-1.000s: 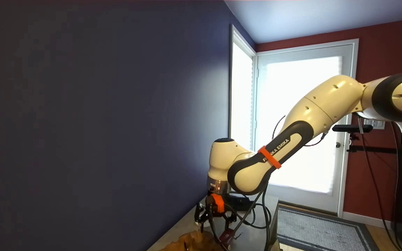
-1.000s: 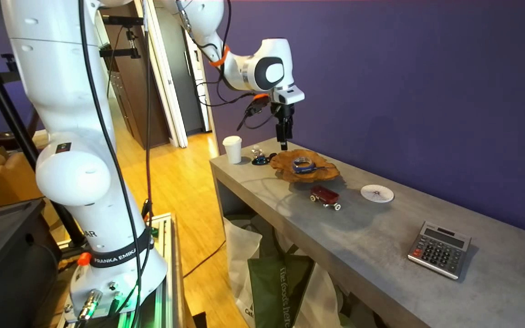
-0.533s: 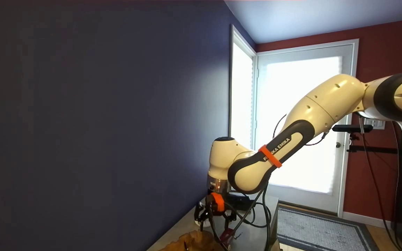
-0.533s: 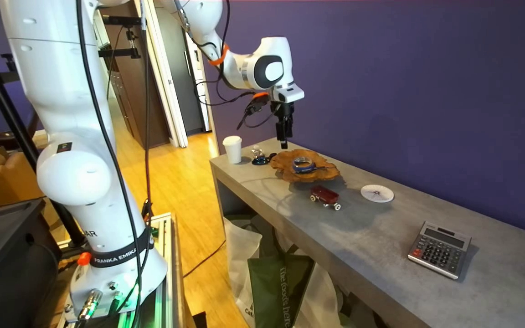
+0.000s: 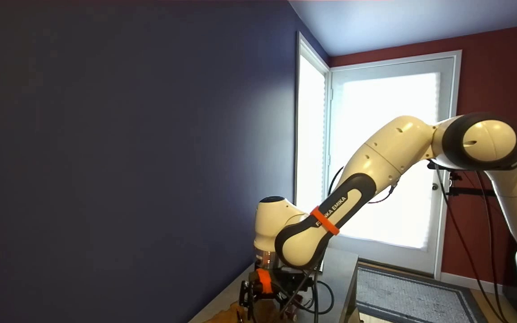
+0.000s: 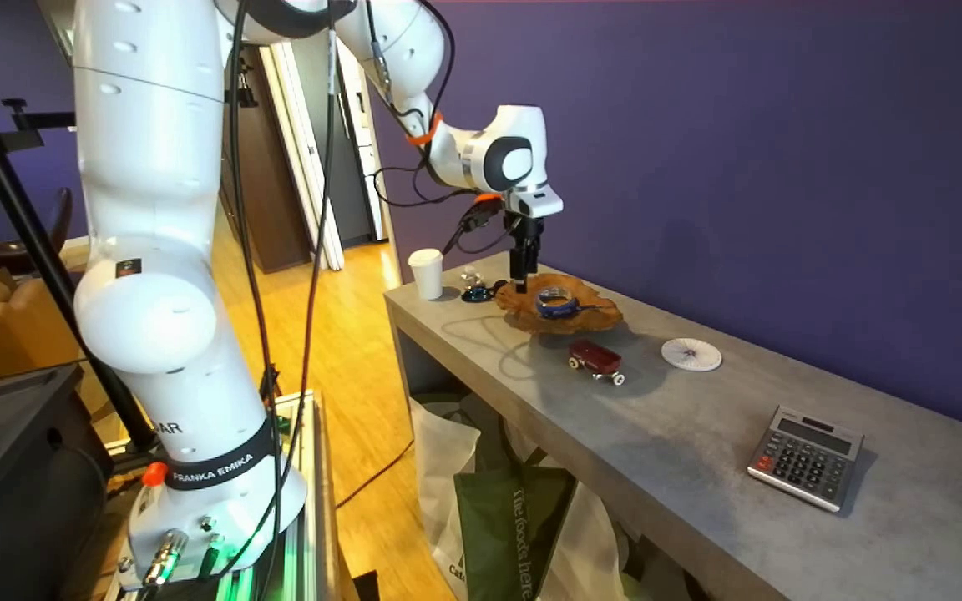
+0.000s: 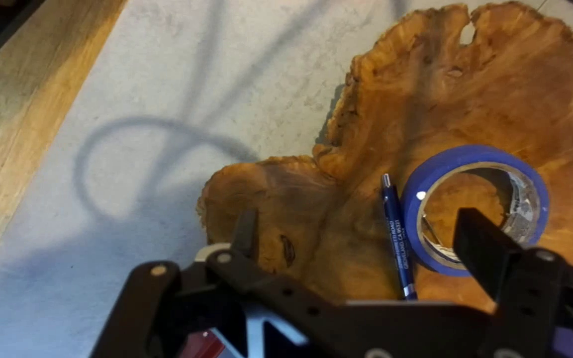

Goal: Remove the pen from the wooden bowl and put it on the red toy cart

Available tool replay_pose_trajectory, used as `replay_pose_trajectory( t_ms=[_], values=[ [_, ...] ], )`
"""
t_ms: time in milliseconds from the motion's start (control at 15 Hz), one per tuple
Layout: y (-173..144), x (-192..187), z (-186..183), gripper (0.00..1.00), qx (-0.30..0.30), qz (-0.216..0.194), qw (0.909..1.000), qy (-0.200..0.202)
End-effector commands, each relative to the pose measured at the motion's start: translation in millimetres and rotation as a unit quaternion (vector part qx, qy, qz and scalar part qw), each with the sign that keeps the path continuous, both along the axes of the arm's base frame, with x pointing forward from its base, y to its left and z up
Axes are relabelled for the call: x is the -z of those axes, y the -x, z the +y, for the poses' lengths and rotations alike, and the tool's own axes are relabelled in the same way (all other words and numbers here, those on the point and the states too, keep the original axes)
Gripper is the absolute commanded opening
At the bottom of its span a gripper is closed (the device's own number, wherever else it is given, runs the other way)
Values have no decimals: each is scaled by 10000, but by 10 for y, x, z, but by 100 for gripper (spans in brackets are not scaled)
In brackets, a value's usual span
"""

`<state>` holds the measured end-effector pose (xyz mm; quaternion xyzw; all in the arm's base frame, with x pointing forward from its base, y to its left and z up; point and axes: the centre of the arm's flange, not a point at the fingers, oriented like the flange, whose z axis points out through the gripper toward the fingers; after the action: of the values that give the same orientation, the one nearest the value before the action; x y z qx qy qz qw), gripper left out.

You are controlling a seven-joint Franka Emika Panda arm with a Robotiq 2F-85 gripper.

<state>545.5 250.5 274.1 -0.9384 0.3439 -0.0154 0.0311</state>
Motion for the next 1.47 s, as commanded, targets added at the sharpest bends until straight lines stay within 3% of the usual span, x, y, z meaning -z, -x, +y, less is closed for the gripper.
replay_pose_trajectory(
  t_ms=[0, 667, 933, 1000, 1400],
  values=[
    [-378, 293, 83, 100, 322, -43, 9994, -135],
    [-1040, 738, -10, 100, 659, -345, 9971, -149],
    [-1146, 818, -13, 75, 814, -356, 9959, -177],
    [-1160, 838, -12, 62, 832, -353, 9957, -181],
    [-1199, 878, -18, 33, 925, -379, 9949, -163]
  ],
)
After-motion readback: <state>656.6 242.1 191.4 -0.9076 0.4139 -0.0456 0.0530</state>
